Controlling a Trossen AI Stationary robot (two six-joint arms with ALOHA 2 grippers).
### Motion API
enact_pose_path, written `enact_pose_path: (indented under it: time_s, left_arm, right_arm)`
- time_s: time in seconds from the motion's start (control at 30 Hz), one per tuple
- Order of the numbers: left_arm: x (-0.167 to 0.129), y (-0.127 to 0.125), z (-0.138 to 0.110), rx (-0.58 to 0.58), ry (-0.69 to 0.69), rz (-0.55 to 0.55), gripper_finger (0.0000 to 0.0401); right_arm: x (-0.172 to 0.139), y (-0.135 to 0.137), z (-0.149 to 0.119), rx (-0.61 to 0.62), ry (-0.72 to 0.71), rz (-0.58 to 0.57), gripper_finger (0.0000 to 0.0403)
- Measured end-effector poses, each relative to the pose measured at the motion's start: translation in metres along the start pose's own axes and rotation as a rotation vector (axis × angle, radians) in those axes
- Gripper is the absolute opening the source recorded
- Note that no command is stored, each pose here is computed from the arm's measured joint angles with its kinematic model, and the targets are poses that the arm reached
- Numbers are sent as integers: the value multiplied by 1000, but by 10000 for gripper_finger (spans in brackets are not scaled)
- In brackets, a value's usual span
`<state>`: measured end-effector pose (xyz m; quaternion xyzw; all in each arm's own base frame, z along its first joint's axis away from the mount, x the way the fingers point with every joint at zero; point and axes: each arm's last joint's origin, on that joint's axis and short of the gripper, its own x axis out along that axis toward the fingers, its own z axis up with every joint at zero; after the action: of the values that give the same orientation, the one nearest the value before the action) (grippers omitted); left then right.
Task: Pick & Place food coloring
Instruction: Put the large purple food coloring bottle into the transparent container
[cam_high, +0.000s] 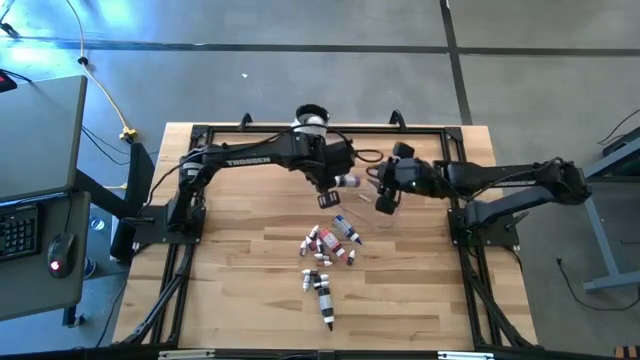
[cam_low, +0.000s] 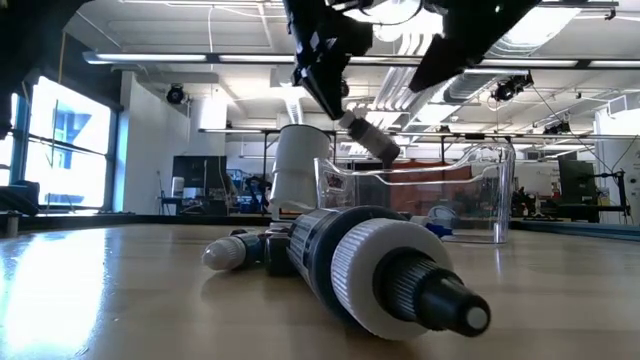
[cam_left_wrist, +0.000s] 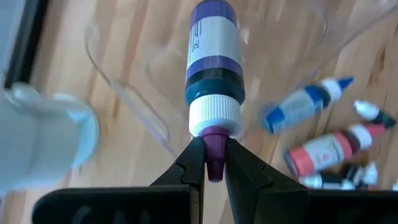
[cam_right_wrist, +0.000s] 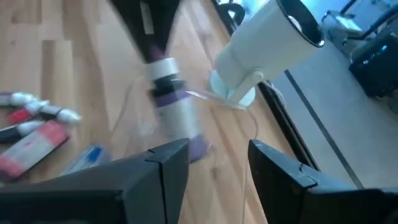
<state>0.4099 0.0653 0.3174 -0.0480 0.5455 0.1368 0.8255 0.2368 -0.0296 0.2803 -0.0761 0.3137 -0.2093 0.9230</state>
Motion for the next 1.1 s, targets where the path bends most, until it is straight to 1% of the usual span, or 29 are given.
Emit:
enact_pose_path:
  time_s: [0.1,0.2,0.3,0.4,0.5,0.63,0.77,0.87,0.97,1.1]
  left_arm:
    - [5,-1,0,-16,13,-16,32]
    - [5,-2,1,-16,17,-58,32]
    - [7,-3,-2,-24,55,-87,32]
    - [7,-2,-2,-40,53,-84,32]
    - [7,-2,-3,-37,56,-83,32]
    - [7,-2,-6,-30,94,-81,32]
    - [9,-1,-12,-22,154,-37,32]
    - [13,0,-14,-26,187,-22,32]
    - [17,3,-12,-34,186,-20,32]
    - [23,9,-11,-53,192,-29,32]
  right_arm:
    - [21,-10,-16,11,-22,43,158]
    - [33,-22,-27,64,-55,69,158]
    - [44,-31,-38,123,-53,101,158]
    - [57,-33,-47,168,-54,156,158]
    - [73,-30,-53,182,-42,225,158]
    - [94,-20,-57,172,-25,307,158]
    - [106,-17,-58,181,16,312,158]
    - [111,-15,-59,194,31,317,158]
    - [111,-13,-56,189,20,325,158]
    - [111,-12,-52,186,-24,323,158]
